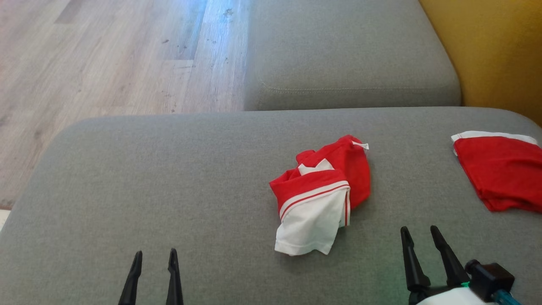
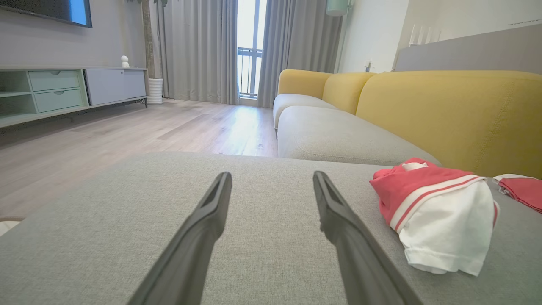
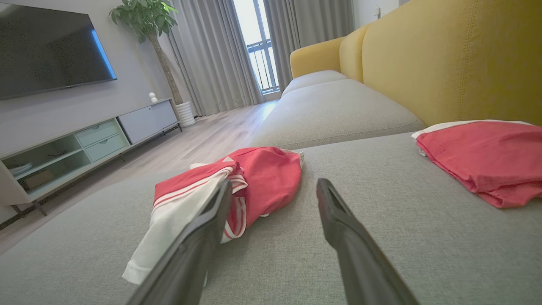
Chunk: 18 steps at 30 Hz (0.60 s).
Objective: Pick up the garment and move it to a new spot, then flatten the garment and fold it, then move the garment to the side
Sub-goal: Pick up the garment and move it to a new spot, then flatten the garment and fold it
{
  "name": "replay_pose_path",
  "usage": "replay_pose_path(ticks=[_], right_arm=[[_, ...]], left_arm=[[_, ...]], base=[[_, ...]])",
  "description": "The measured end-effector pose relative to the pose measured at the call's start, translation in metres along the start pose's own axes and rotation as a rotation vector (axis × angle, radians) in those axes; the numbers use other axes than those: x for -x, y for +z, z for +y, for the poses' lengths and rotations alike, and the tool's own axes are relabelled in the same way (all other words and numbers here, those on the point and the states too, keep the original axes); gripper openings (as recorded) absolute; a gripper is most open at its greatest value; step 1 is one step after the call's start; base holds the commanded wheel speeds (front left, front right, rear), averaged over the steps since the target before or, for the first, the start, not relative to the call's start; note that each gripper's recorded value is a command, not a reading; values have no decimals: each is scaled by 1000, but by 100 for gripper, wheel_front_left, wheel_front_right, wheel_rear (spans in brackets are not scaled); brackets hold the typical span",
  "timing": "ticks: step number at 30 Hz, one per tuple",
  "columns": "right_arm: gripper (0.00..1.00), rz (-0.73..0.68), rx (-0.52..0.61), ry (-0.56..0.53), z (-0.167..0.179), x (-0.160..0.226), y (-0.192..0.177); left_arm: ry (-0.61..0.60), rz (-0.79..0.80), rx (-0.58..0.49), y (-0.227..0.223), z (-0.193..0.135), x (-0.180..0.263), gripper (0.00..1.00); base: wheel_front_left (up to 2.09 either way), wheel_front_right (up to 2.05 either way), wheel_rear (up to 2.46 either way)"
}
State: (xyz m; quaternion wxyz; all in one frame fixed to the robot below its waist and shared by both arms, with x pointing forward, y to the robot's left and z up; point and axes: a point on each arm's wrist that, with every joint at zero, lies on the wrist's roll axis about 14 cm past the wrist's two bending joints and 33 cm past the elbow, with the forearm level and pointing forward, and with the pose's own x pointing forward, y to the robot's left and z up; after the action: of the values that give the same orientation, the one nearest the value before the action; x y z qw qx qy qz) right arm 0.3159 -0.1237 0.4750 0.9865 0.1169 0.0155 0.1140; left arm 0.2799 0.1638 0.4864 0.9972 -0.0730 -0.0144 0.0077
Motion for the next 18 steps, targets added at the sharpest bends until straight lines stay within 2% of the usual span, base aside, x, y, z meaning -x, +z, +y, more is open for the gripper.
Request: replay_pose_path(ticks=[5, 10, 14, 15, 18], right_arm=[[100, -6, 0, -5, -1, 2, 1], [100, -5, -5, -21, -5, 5, 0], [100, -2, -12, -45, -11, 8, -1], [100, -4, -15, -61, -15, 9, -1], [100, 3, -22, -86, -21, 12, -3]], left_arm=[[-21, 1, -6, -1, -5, 0, 100], [-112, 41, -13, -13, -25, -2, 100], [-272, 50, -38, -15, -67, -20, 100], [-362, 37, -52, -10, -94, -35, 100], [-500, 39, -84, -5, -135, -56, 100]], base=[[0, 0, 0], [0, 0, 0], [0, 0, 0], [0, 0, 0], [0, 0, 0]])
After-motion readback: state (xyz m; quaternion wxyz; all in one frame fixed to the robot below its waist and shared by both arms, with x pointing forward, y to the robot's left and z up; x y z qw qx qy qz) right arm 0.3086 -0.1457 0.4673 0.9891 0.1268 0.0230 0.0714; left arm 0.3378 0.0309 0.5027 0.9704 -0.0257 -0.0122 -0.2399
